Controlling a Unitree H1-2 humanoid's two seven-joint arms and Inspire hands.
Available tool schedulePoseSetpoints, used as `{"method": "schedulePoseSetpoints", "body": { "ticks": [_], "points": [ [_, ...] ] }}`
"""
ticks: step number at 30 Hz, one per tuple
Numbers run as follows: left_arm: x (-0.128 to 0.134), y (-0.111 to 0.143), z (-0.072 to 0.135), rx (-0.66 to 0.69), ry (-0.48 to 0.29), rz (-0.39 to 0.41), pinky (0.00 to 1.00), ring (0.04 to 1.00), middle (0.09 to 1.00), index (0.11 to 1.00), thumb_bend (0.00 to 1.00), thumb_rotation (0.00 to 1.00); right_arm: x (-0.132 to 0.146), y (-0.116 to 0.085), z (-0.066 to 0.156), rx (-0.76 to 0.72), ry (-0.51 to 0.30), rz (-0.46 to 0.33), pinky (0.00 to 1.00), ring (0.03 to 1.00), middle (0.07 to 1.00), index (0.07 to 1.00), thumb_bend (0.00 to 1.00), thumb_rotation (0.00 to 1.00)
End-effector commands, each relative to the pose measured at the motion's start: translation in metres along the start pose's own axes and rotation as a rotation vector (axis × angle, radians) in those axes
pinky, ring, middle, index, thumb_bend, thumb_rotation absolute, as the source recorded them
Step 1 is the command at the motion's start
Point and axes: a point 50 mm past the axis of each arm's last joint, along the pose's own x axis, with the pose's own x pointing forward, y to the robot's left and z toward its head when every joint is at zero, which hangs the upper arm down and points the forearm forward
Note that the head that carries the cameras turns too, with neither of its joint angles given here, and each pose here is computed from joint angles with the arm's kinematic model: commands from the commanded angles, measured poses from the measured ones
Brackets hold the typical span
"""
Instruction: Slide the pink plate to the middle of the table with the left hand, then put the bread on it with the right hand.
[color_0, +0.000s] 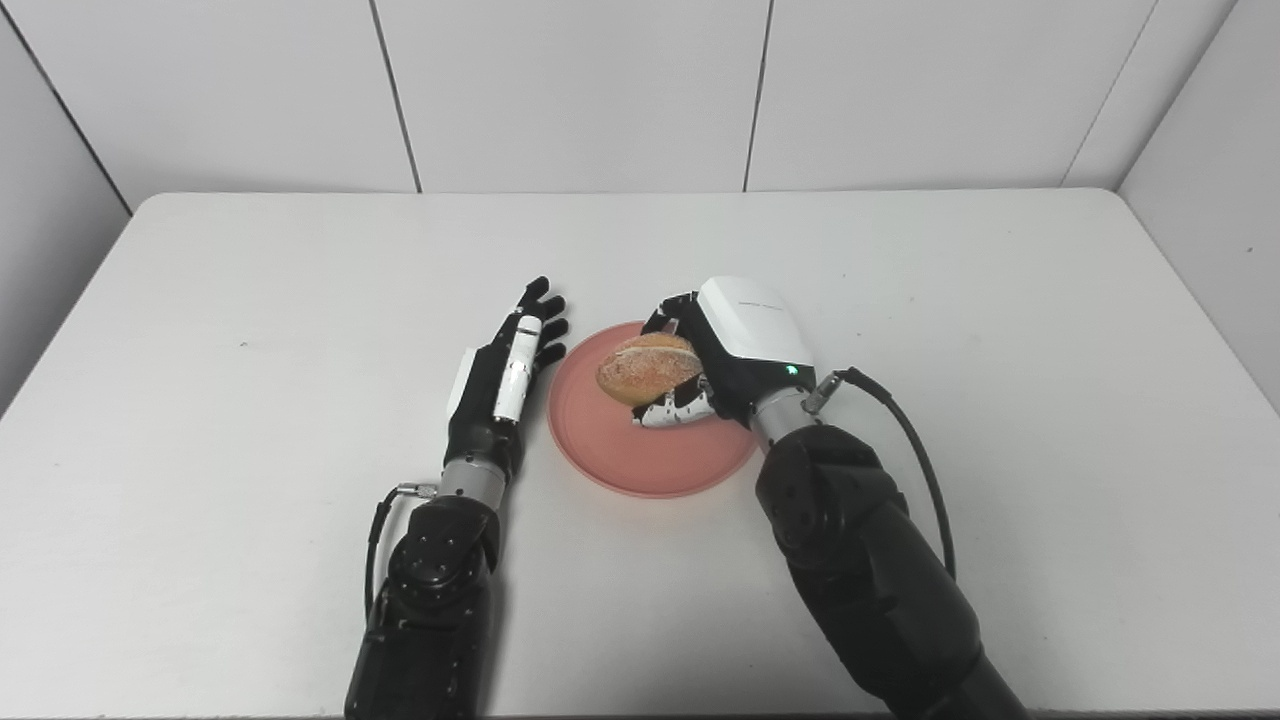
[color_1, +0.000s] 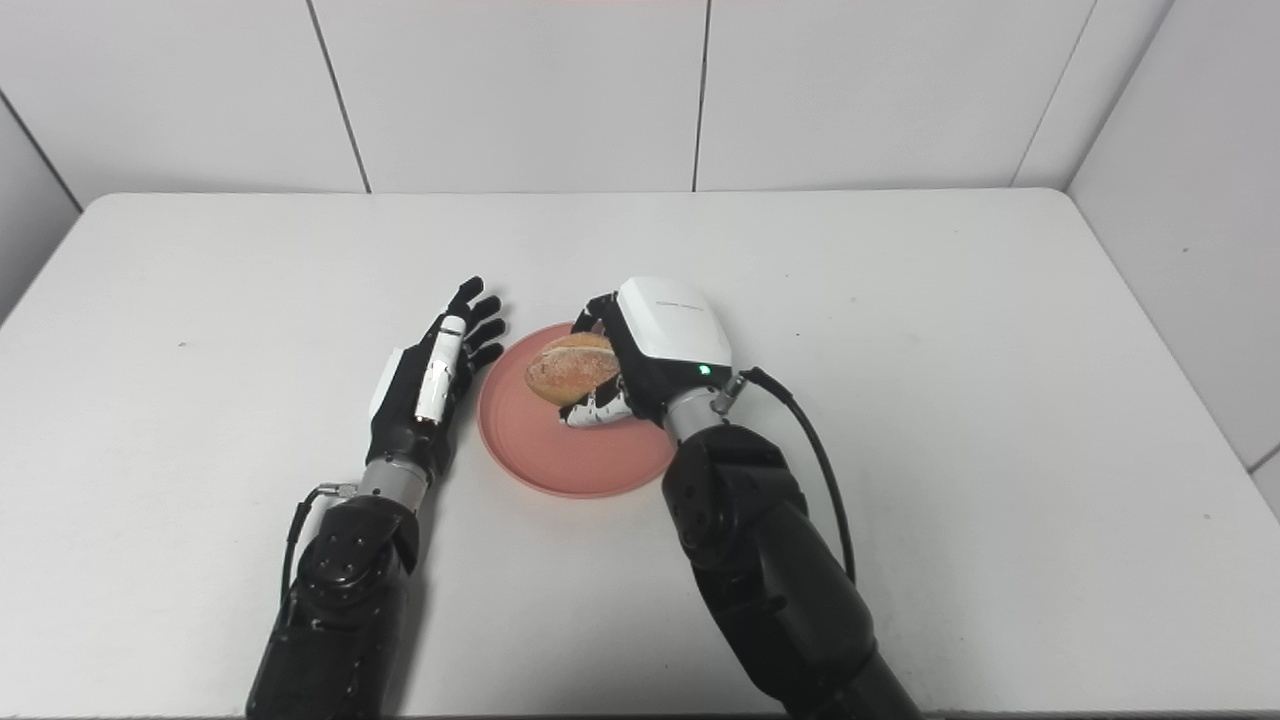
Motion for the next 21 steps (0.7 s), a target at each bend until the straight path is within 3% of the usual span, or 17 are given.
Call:
{"method": "schedulePoseSetpoints", "body": {
  "ticks": [1,21],
  "points": [
    [0.0042,-0.0069,0.0130,-0.013,-0.045,-0.025,0.86,0.890,0.907,0.907,0.35,1.00,0.0044,-0.0094,0.0076,-0.020,-0.047,-0.047,0.24,0.321,0.408,0.530,0.52,0.00],
    [0.0042,-0.0074,0.0157,-0.013,-0.049,-0.029,0.86,0.888,0.903,0.898,0.34,1.00,0.0049,-0.0007,0.0064,-0.035,-0.047,0.010,0.24,0.328,0.417,0.530,0.52,0.01]
  ]
}}
